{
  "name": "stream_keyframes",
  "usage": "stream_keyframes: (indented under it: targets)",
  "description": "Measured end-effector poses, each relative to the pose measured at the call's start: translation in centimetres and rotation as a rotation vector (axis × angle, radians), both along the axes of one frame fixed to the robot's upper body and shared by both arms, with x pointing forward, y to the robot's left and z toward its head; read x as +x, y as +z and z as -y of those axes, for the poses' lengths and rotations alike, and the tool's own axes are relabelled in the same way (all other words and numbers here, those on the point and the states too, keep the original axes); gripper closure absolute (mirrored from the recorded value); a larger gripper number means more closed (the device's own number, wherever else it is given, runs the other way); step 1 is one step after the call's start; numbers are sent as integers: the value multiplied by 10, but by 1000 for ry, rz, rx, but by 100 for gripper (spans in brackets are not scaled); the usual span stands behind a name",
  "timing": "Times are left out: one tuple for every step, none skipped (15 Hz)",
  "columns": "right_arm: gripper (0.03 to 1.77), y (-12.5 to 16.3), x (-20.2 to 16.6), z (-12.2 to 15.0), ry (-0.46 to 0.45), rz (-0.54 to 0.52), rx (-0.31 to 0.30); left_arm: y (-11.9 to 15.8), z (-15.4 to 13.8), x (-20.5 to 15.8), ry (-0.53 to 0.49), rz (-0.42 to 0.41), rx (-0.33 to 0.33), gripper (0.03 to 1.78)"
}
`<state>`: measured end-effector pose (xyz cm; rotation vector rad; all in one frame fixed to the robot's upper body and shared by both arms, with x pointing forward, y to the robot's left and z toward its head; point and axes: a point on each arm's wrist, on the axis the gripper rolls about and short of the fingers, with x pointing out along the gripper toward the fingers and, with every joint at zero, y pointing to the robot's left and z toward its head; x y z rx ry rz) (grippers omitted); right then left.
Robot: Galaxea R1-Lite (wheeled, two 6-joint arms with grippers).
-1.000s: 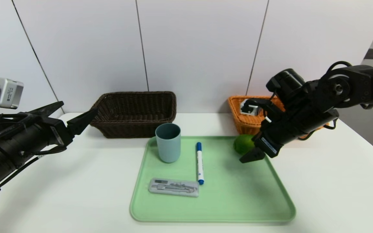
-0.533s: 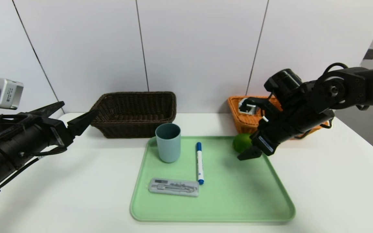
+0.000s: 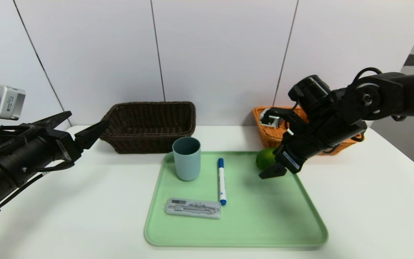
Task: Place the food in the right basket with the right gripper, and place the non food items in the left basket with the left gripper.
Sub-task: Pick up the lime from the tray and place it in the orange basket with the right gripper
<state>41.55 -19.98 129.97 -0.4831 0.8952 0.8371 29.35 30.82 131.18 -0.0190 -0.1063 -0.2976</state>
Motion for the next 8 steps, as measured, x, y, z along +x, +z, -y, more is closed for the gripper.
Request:
stream_keyframes:
  targets:
    - [10, 2, -1, 0, 3, 2, 1, 0, 0, 0, -1, -1, 1, 12]
    - [10, 3, -2, -1, 4, 4, 2, -1, 0, 1, -2, -3, 1, 12]
    - [10, 4, -3, 0, 1, 10, 0, -1, 1, 1, -3, -3, 0, 12]
    - [10, 6, -4, 0, -3, 18, -6, -1, 1, 1, -4, -4, 0, 12]
    - [10, 8, -5, 1, -8, 24, -10, -1, 1, 1, -6, -5, 1, 12]
    - [10, 8, -7, 2, -9, 18, -14, -1, 2, 2, -8, -6, 1, 12]
    - [10, 9, -9, 3, -8, 12, -16, -1, 2, 2, -10, -6, 0, 12]
    - [10, 8, -11, 4, -10, 8, -20, -1, 2, 2, -10, -7, 0, 12]
